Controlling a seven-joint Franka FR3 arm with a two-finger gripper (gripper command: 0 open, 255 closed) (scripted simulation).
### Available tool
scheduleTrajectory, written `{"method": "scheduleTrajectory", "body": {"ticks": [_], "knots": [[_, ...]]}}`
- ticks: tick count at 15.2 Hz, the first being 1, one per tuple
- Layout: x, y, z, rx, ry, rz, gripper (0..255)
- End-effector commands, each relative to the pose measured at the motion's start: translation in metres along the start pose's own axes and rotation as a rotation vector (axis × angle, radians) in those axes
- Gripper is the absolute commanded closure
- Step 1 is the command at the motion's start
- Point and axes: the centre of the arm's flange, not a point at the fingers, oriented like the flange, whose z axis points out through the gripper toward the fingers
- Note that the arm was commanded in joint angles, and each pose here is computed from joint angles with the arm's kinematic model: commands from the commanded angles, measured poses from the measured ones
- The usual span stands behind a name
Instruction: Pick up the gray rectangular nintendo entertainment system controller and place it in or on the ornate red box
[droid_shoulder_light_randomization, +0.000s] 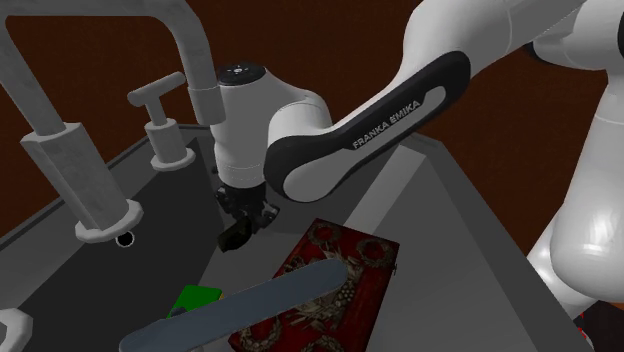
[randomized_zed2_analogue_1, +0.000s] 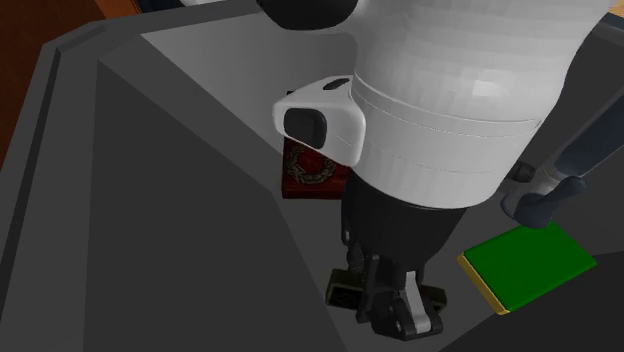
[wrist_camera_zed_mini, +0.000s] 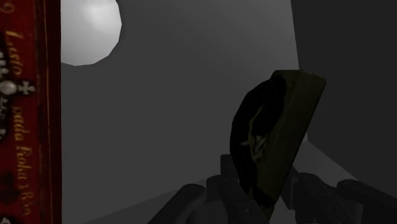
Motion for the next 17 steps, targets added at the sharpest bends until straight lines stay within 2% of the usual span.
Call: {"method": "scheduleTrajectory", "body": {"ticks": [1, 17], "knots": [[0.001, -0.003, -0.01, 0.0, 0.0, 0.0, 255], [0.01, -0.019, -0.093, 0.0, 0.0, 0.0, 255]]}}
